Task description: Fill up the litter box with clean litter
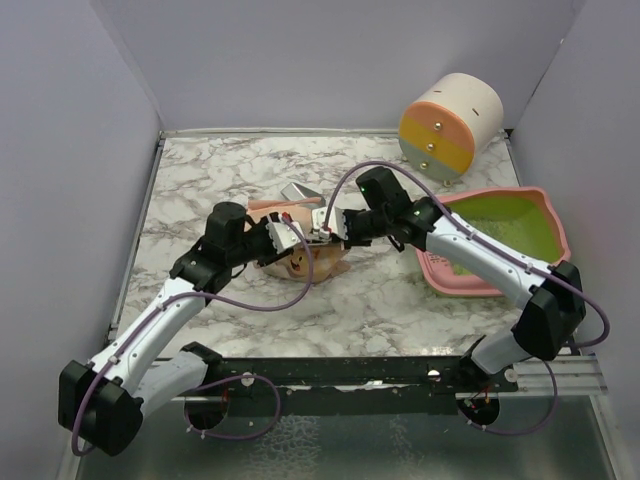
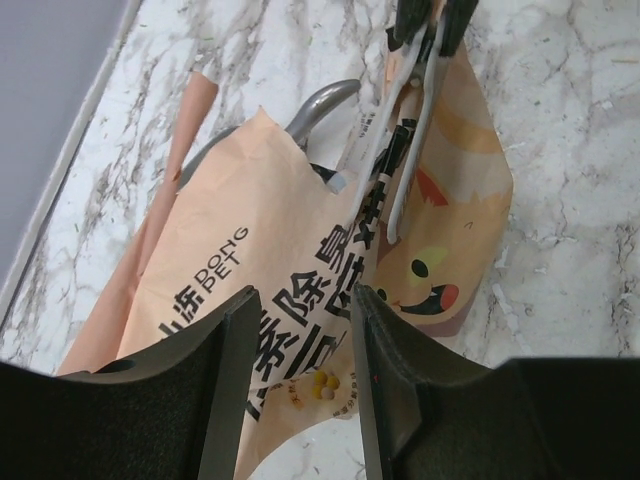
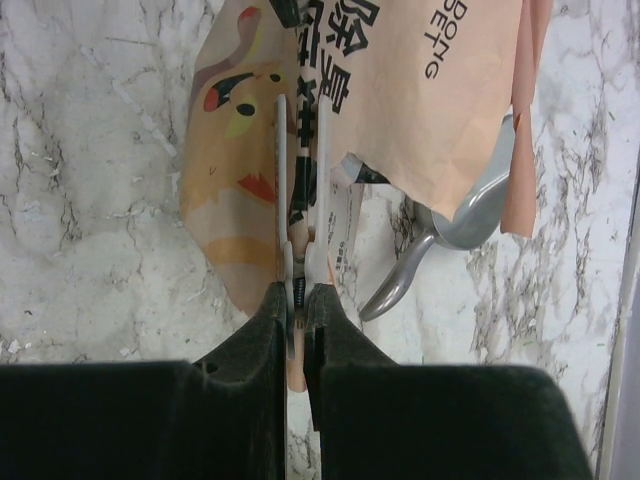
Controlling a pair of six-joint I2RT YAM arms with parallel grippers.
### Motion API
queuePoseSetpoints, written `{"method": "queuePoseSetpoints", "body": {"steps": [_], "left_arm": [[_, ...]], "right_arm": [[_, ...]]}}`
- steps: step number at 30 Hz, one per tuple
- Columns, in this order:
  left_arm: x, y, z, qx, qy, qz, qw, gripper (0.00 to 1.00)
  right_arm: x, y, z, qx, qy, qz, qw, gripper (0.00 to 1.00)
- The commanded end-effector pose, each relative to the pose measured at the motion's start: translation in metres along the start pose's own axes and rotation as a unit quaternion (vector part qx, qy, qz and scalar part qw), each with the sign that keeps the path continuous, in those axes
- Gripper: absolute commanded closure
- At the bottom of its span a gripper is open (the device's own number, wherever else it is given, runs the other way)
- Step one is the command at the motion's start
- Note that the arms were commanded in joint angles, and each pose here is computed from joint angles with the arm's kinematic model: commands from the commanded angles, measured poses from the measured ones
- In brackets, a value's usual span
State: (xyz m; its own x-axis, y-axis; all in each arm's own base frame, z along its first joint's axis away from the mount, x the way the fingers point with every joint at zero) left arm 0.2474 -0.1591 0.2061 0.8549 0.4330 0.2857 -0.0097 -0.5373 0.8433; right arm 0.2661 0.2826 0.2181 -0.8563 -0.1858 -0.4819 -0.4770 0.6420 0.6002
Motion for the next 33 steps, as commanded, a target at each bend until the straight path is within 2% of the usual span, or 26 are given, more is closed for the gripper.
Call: {"method": "queuePoseSetpoints", "body": {"steps": [1,10,17,21,22,24,29,33], "left_arm": [[0.014,0.025,-0.010,-0.065,0.066,-0.017,0.996,0.56],[0.013,0.033,-0.018,-0.087,0.076,-0.034,0.993,0.56],[0.016,0.032,-0.022,-0.084,0.094,-0.043,0.991,0.56],[0.019,0.034,-0.023,-0.092,0.110,-0.056,0.988,0.55],[0.019,0.035,-0.024,-0.095,0.111,-0.059,0.987,0.55],[0.020,0.036,-0.025,-0.098,0.113,-0.060,0.987,0.55],[0.027,0.044,-0.029,-0.109,0.135,-0.075,0.982,0.54],[0.036,0.056,-0.036,-0.131,0.163,-0.093,0.974,0.54]], "right_arm": [[-0.014,0.022,0.012,-0.040,-0.005,-0.013,0.999,0.99],[-0.006,0.027,0.038,-0.046,0.013,-0.012,0.999,0.99],[-0.004,0.018,0.050,-0.026,0.016,0.005,1.000,0.98],[-0.003,0.014,0.051,-0.017,0.016,0.013,1.000,0.75],[-0.003,0.016,0.050,-0.021,0.012,0.014,1.000,0.62],[-0.004,0.020,0.044,-0.031,0.004,0.011,0.999,0.52],[-0.013,0.045,0.010,-0.071,-0.046,-0.003,0.996,0.38],[-0.026,0.079,-0.045,-0.128,-0.125,-0.014,0.984,0.34]]}}
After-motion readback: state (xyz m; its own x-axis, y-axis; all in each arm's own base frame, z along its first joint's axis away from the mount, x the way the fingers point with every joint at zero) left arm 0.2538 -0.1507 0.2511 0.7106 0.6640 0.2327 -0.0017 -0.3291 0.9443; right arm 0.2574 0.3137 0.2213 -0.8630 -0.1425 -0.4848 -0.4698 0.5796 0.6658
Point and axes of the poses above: each gripper's point midway between its finger pads, its own z axis out along the fingers, its own x axis along the line the jaws close on, y = z × x, the point moved 4 cm from there along -z, back along the fingers, and after that the axes turned 7 degrees about -z, right-handed, at the moved point
